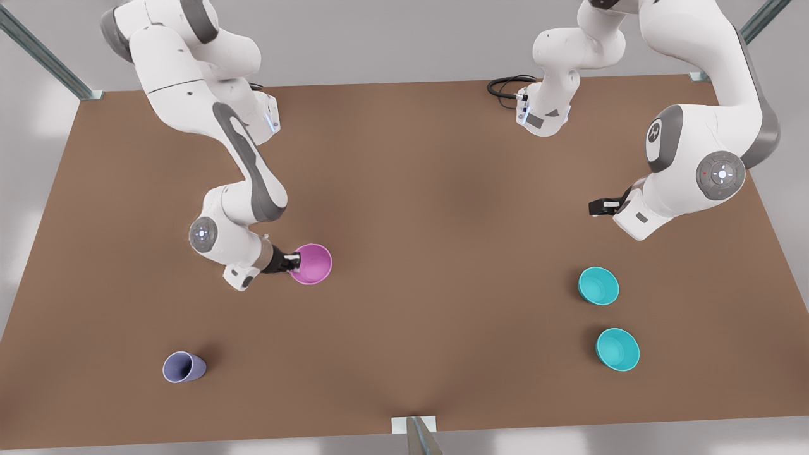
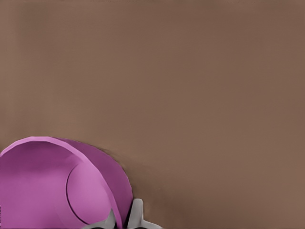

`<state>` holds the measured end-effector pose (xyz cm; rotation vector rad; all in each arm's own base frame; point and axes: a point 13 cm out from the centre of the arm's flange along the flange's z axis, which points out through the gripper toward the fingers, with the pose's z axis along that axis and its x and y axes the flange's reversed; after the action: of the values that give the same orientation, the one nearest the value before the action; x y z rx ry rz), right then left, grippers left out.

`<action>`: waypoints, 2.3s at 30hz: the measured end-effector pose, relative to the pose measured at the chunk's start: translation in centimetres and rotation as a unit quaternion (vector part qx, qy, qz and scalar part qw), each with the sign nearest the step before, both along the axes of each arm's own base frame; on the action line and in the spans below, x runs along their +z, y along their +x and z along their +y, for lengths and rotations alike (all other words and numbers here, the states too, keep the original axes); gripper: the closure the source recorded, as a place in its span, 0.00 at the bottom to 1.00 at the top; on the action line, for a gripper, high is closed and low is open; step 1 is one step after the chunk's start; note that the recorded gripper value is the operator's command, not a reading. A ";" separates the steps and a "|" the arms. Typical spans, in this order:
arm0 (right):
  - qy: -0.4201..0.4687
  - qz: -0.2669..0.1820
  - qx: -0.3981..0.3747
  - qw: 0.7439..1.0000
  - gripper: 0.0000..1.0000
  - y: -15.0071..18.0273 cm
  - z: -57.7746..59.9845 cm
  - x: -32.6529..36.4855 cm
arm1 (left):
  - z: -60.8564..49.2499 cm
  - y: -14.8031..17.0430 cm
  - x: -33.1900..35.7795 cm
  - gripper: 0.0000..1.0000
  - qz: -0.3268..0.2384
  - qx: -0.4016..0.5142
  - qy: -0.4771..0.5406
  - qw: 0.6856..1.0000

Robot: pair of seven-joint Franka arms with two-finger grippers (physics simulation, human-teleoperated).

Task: Stack the blue bowl on the pink bowl

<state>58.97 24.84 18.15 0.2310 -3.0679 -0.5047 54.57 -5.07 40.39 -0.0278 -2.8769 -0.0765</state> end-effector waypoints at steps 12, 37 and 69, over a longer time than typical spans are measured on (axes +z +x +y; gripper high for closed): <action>0.046 0.017 -0.032 0.998 0.79 1.6 22.8 -8.4 | 0.1 0.0 -0.2 0.00 0.002 0.002 0.000 1.000; -0.175 0.016 -0.195 0.965 0.00 6.2 -23.4 28.7 | 15.7 7.6 -27.1 0.00 -0.003 0.119 -0.132 0.984; -0.219 0.059 -0.018 0.974 0.00 -5.2 -24.9 32.1 | -24.9 5.1 -16.7 0.79 -0.042 -0.225 -0.115 0.967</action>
<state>53.75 -0.06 50.25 0.1248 -2.9686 0.1581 59.68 -30.02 23.67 -0.7382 -2.8868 0.1762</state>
